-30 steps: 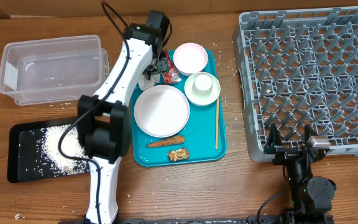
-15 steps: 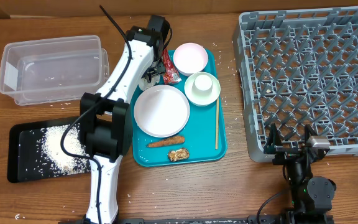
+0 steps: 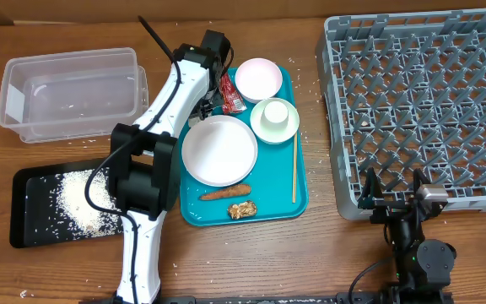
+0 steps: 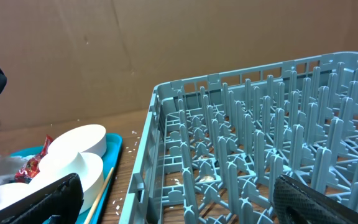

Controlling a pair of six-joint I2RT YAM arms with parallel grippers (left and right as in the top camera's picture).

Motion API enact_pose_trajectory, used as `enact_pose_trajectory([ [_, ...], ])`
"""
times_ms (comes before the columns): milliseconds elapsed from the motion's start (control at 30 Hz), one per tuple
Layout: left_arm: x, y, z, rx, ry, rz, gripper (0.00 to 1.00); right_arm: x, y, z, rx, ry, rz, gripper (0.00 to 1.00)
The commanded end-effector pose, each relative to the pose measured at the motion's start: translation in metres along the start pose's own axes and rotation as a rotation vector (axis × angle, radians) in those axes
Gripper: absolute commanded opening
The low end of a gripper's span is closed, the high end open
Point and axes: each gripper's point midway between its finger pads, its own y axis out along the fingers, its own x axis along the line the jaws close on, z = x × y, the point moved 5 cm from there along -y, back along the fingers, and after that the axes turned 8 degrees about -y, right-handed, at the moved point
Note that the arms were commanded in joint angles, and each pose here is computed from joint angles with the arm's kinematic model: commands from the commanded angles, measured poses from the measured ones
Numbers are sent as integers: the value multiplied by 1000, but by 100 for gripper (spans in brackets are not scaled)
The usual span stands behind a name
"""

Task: Sort waste into correct bins and load items into the dishwasher
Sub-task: 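Move the tissue left and release it into the clear plastic bin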

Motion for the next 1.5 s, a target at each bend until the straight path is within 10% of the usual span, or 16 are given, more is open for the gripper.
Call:
enact_pose_trajectory([
  [0, -4, -22, -7, -18, 1, 26, 4, 0, 0, 2, -4, -7, 4, 100],
  [500, 58, -209, -81, -467, -202, 144, 4, 0, 0, 2, -4, -7, 4, 100],
  [900, 167, -167, -135, -457, -405, -124, 4, 0, 0, 2, -4, -7, 4, 100],
  [967, 180, -155, -140, -418, -441, -126, 21, 0, 0, 2, -4, -7, 4, 100],
  [1033, 189, -140, -141, -341, -471, -84, 87, 0, 0, 2, -4, -7, 4, 100],
  [1067, 191, -134, -140, -299, -478, -57, 100, 0, 0, 2, -4, -7, 4, 100],
  [1467, 137, -99, -105, 37, -241, 291, 98, 0, 0, 2, -4, -7, 4, 100],
])
